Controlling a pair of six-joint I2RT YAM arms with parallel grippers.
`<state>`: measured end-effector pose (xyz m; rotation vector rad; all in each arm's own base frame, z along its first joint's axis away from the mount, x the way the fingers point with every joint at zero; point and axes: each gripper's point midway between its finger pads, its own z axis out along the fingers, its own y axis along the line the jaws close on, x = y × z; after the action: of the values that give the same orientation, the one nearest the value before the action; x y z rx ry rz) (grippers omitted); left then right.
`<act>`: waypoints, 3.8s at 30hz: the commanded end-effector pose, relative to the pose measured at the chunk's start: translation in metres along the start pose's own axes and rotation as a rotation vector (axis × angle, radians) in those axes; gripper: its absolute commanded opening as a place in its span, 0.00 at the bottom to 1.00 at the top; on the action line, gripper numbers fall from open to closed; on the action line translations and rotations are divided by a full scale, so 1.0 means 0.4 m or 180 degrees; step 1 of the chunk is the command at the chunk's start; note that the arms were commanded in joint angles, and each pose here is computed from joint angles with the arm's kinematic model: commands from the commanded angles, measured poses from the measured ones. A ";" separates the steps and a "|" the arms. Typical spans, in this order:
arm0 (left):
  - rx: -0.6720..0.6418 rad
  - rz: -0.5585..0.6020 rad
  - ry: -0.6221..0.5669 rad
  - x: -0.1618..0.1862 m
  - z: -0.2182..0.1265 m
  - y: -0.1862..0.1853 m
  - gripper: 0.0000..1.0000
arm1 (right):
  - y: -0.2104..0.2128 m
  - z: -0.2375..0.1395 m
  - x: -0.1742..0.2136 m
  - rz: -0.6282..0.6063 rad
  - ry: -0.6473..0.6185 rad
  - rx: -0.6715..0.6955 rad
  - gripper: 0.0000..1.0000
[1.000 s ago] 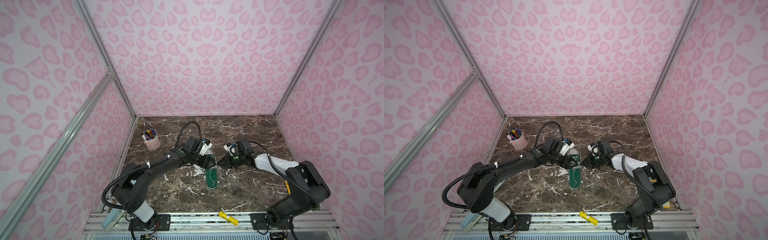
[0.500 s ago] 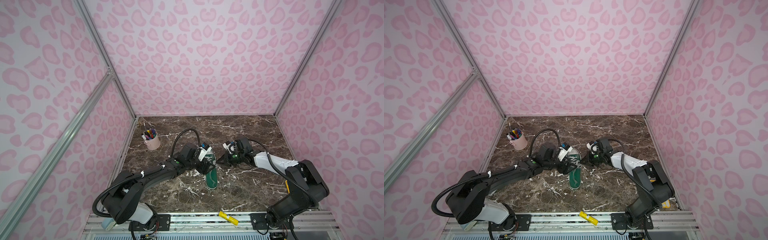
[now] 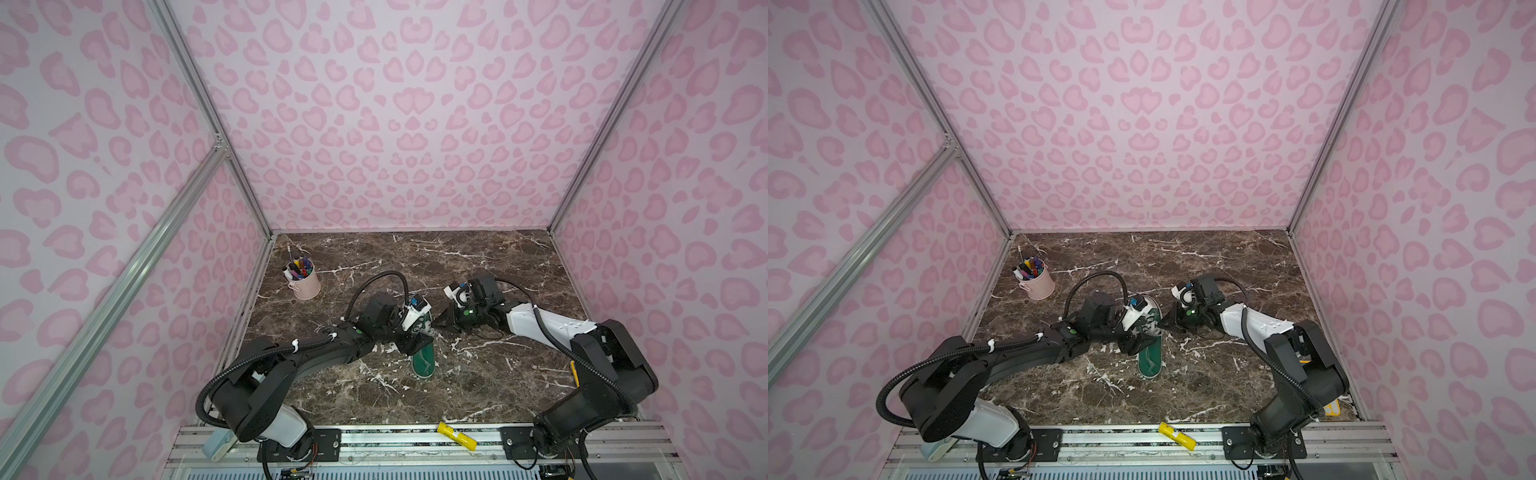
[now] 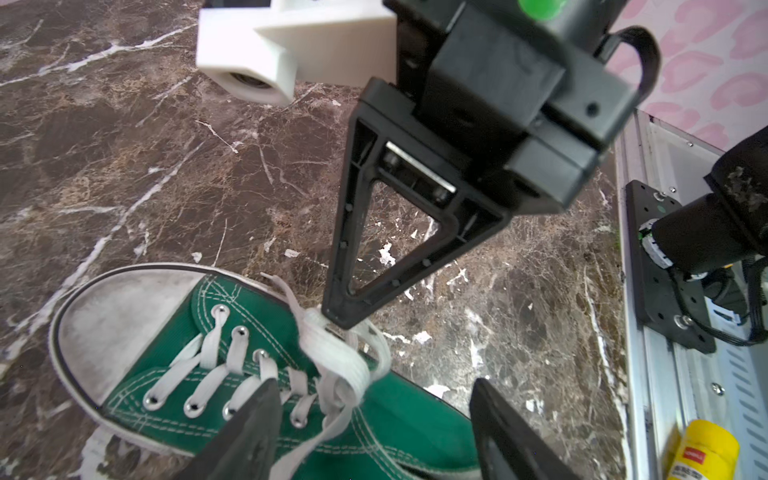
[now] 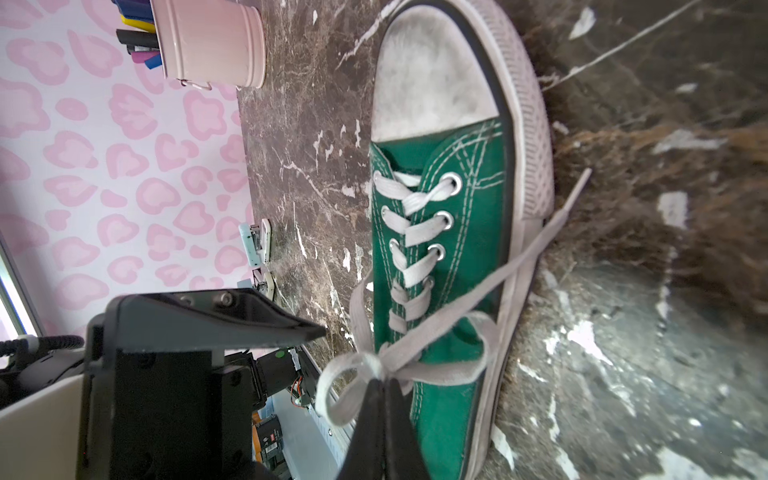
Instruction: Tie the shoes
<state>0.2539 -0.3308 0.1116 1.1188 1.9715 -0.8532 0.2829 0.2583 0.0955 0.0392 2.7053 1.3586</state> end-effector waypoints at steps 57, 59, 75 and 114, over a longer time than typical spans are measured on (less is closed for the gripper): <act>-0.0054 -0.0154 -0.0092 -0.031 0.055 0.028 0.06 | -0.103 0.009 0.006 0.0605 -0.0196 -0.0141 0.34; -0.0056 -0.0159 -0.0085 -0.030 0.054 0.029 0.06 | -0.097 0.020 0.005 0.0595 -0.0153 -0.0176 0.34; -0.0048 -0.0185 -0.0078 -0.028 0.050 0.025 0.05 | -0.089 0.058 -0.014 0.0501 -0.0071 -0.0247 0.26; -0.0103 -0.0323 -0.0015 0.009 0.028 0.046 0.04 | -0.098 -0.049 0.011 -0.1614 0.0380 0.0522 0.34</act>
<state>0.2690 -0.3258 0.0917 1.0041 2.0707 -0.8427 0.2852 0.2256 0.0795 -0.4636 2.7082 1.0917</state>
